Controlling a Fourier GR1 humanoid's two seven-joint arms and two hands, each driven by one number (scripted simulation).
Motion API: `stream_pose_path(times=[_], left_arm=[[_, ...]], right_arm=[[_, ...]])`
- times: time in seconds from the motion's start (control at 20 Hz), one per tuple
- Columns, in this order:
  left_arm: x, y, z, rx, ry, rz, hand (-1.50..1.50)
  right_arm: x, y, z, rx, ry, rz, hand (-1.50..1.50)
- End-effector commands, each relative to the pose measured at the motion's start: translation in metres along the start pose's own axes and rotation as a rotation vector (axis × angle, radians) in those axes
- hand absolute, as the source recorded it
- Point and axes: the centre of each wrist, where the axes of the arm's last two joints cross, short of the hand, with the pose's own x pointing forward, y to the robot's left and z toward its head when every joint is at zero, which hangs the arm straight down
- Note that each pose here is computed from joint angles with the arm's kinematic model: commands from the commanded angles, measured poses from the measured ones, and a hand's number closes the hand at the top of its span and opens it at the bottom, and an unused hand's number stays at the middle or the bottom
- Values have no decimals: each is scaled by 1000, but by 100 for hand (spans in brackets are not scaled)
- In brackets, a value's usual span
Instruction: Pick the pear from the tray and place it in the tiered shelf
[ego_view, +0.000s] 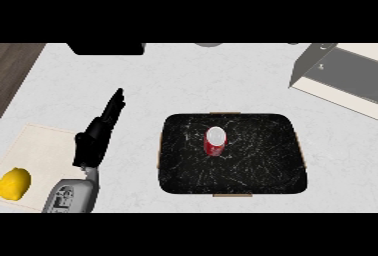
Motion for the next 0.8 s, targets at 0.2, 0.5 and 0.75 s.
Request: stream_pose_path(times=[0.2, 0.5, 0.75], left_arm=[[5, 12, 13, -19, -5, -11, 0], [7, -20, -8, -18, -3, -12, 0], [3, -18, -5, 0, -10, 9, 0]], right_arm=[[-21, 45, -16, -57, -44, 110, 150], [-31, 69, -40, -88, -139, 98, 150], [-38, 71, -47, -142, -31, -176, 150]])
